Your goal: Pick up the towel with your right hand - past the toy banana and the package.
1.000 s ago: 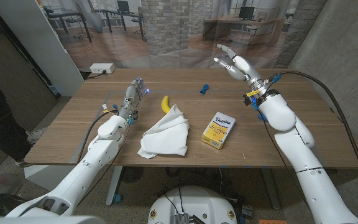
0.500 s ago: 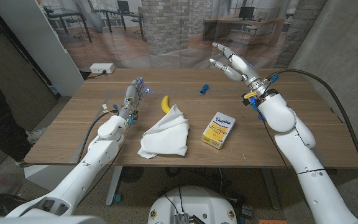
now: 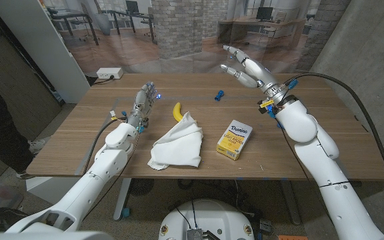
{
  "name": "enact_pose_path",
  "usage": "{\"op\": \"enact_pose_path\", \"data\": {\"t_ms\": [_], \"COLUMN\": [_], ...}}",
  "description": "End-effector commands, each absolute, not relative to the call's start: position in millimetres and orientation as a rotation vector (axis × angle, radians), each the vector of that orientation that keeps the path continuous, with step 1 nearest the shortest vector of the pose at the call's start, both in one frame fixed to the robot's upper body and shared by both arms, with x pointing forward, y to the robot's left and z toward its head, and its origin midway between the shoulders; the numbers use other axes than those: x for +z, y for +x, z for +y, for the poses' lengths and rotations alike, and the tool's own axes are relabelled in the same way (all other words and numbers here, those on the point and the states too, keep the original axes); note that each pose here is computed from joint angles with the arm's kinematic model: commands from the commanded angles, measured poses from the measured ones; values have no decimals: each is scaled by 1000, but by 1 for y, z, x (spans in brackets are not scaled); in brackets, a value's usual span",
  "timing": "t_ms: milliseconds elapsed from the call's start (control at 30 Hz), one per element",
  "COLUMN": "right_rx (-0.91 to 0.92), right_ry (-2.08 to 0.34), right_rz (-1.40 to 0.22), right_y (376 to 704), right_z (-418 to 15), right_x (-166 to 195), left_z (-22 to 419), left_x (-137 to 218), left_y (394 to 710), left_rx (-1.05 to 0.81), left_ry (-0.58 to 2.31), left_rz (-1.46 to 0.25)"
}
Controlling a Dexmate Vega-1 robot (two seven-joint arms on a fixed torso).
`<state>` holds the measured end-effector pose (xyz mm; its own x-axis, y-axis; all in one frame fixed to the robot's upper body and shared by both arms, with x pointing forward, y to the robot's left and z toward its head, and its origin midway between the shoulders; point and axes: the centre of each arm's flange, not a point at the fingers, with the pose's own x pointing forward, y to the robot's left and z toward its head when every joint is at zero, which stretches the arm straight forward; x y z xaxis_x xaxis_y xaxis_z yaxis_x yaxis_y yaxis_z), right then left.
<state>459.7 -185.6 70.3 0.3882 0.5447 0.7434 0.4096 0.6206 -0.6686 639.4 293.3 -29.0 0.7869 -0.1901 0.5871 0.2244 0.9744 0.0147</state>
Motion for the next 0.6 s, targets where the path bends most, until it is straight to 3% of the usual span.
{"op": "enact_pose_path", "data": {"t_ms": [33,600], "right_rx": [140,159], "right_ry": [-1008,-1103], "right_rz": [-1243,-1265], "right_y": [455,450], "right_z": [-176,-161], "right_x": [67,65], "left_z": [291,293], "left_x": [-28,-28], "left_y": [644,649], "left_rx": [-232,-233], "left_ry": [-46,-50], "left_rz": [-618,-613]}}
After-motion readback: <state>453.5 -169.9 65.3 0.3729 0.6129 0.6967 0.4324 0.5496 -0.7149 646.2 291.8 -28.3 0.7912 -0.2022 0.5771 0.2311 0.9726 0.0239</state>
